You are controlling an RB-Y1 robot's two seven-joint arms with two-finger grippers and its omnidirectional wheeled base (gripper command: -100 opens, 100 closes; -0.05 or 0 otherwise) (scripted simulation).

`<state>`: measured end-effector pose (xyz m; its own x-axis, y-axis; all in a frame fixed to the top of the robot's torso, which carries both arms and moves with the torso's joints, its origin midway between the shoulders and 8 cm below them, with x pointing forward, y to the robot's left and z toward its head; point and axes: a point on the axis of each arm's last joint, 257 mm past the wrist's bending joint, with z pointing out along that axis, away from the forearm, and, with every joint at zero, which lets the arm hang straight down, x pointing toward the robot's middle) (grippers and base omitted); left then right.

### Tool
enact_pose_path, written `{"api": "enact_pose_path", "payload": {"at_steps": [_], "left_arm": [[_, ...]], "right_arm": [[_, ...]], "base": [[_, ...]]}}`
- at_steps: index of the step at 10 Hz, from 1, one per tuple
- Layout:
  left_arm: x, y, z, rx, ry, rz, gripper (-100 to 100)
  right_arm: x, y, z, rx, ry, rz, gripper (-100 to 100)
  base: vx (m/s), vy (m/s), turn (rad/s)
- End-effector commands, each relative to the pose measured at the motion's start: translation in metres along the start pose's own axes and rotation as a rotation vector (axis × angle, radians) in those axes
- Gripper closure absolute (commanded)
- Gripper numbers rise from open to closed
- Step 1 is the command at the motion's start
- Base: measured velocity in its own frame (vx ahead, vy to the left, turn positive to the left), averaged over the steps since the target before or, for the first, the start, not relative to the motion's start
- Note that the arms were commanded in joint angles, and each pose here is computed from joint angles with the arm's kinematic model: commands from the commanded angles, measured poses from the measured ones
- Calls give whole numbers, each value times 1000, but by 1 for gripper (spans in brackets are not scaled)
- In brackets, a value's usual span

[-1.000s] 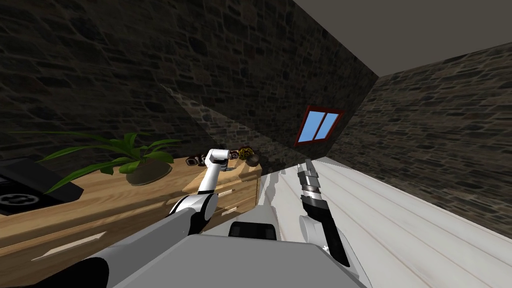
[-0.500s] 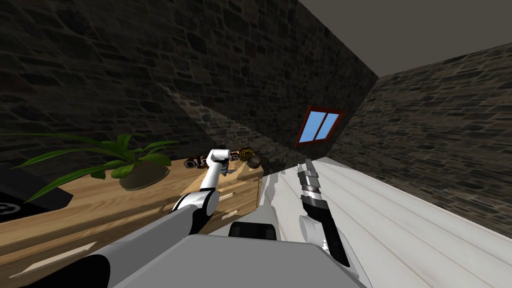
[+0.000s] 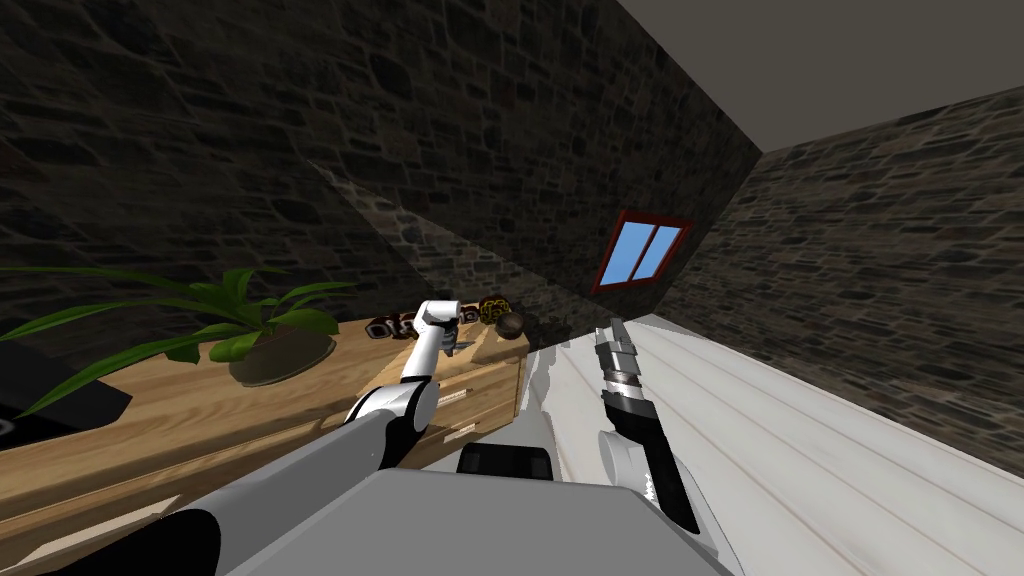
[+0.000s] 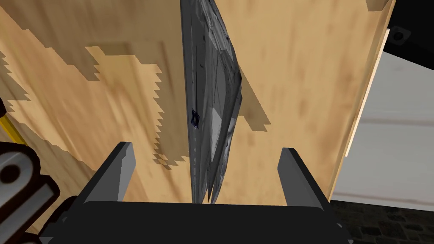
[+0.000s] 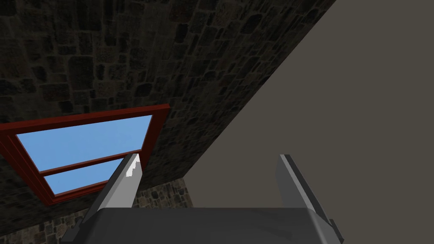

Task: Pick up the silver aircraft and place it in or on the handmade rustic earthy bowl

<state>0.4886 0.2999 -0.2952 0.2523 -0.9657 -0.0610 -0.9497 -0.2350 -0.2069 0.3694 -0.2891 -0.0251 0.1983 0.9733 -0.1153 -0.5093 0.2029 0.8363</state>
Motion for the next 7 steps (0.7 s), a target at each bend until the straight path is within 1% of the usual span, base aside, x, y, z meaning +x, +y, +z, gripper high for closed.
{"api": "enact_pose_path", "payload": {"at_steps": [1, 3, 4, 5, 7], "left_arm": [[1, 0, 8, 4, 0, 2, -100], [1, 2, 17, 5, 1, 4, -100], [1, 2, 14, 3, 1, 4, -100], [1, 1, 14, 5, 1, 4, 100], [1, 2, 14, 4, 0, 4, 100]], "right_arm": [[0, 0, 0, 0, 0, 0, 0], [0, 0, 0, 0, 0, 0, 0], [0, 0, 0, 0, 0, 0, 0], [0, 0, 0, 0, 0, 0, 0], [0, 0, 0, 0, 0, 0, 0]], "base": [[12, -1, 16], [14, -2, 7], [6, -1, 2], [0, 0, 0], [0, 0, 0]]}}
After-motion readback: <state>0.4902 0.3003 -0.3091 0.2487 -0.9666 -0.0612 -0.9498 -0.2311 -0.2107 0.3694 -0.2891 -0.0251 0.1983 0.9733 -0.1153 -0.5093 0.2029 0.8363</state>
